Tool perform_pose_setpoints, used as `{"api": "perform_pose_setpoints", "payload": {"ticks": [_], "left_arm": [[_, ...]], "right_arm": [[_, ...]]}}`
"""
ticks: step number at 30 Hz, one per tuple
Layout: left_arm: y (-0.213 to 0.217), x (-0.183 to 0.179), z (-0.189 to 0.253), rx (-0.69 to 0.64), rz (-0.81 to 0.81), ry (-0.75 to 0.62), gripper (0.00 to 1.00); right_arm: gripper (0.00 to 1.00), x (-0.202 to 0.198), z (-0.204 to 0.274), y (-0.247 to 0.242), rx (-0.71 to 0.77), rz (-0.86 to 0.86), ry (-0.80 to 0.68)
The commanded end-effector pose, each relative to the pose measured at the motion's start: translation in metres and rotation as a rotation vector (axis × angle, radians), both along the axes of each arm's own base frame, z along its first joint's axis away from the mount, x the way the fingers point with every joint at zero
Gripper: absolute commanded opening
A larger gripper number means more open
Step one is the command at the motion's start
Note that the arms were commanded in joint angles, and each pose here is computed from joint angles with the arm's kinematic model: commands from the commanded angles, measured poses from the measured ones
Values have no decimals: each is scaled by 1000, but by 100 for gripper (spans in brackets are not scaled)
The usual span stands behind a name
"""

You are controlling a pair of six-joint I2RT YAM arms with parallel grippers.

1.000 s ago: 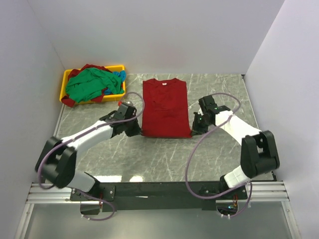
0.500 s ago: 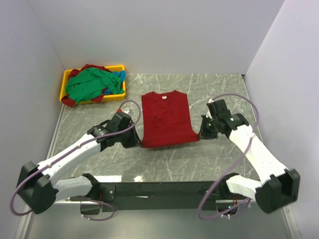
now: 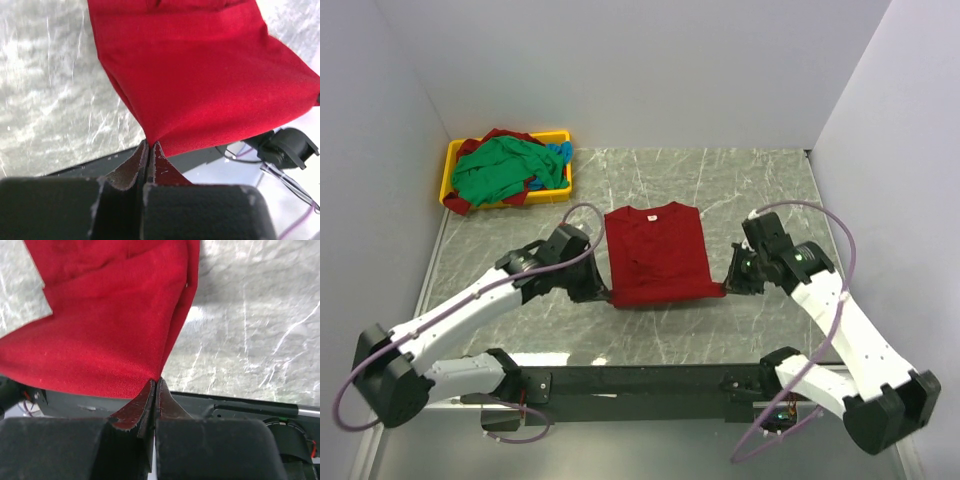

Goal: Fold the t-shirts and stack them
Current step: Fold the tshirt

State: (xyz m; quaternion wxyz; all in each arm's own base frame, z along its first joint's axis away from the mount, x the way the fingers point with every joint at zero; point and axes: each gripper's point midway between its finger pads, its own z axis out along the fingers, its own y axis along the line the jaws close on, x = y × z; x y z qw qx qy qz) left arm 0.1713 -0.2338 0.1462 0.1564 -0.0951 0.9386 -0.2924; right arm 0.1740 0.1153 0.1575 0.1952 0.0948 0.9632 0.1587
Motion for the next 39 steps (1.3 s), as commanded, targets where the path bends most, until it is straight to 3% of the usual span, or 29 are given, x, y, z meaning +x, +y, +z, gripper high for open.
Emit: {"api": "perform_pose_setpoints", "payload": {"ticks": [1,17,22,39], "left_arm": [[-7,23,18,25,-10,-79,0],[-25,107,21,1,29,-119,0],[-16,127,17,10,60,-121,0],[1,190,-14,-7,112,-83,0]], "right_arm": [[0,32,22,-9,-56,-64,-89],[0,121,35,-14,-104,-94,-155],[0,153,48,-12,-122,-95,-196],[0,241,26,5,-162,-74,-170]]}}
